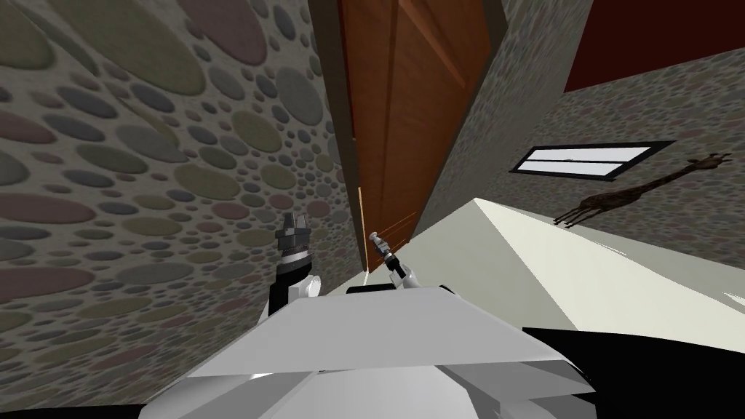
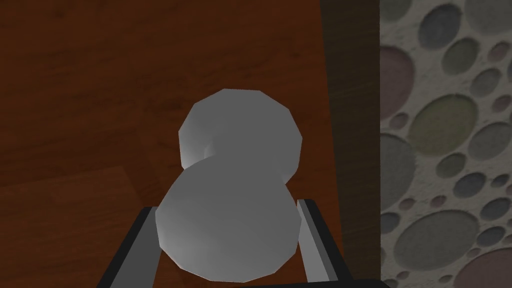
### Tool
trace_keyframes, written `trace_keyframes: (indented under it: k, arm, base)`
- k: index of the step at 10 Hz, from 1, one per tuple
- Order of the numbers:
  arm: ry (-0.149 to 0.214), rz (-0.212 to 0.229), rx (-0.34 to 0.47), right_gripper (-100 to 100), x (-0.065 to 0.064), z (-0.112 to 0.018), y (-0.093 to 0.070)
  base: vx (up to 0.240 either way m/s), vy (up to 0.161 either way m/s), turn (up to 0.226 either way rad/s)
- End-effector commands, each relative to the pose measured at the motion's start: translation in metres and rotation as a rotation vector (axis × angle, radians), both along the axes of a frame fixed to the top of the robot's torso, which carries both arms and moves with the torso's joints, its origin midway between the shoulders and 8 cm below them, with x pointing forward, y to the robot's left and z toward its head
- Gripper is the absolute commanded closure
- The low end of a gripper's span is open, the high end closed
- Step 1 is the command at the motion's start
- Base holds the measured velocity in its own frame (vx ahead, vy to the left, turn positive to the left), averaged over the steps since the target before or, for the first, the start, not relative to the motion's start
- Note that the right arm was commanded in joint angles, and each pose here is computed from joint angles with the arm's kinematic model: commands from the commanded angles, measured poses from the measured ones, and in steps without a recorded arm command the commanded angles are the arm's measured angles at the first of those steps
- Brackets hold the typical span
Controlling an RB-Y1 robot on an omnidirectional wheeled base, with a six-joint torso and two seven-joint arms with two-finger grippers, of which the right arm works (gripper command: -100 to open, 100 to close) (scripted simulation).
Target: Pull the door open
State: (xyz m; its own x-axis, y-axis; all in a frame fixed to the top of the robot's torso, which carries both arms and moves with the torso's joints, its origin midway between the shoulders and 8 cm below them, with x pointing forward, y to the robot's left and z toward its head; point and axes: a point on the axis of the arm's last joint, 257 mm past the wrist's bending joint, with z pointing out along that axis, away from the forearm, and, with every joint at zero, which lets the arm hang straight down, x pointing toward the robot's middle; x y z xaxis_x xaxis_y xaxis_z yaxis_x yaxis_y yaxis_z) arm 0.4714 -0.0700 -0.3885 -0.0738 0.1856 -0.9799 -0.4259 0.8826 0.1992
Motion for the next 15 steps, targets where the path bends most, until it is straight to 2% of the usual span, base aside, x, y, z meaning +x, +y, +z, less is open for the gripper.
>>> trace_keyframes:
  k: [1, 4, 8, 10, 11, 15]
  arm:
    - [0.029, -0.012, 0.056, 100, -0.002, -0.003, -0.004]
    - [0.062, -0.046, 0.148, 100, 0.0, -0.002, -0.02]
    - [0.093, -0.07, 0.239, 100, 0.001, -0.001, -0.032]
    - [0.114, -0.095, 0.31, 100, 0.002, 0.0, -0.043]
    - [0.118, -0.095, 0.319, 100, 0.002, 0.0, -0.043]
    - [0.153, -0.134, 0.454, 100, 0.003, 0.002, -0.062]
  base:
    - [-0.079, -0.042, 0.101]
    - [-0.076, -0.03, 0.118]
    - [-0.043, -0.026, 0.095]
    - [-0.047, -0.019, 0.138]
    - [-0.035, -0.012, 0.049]
    - [-0.044, -0.028, 0.111]
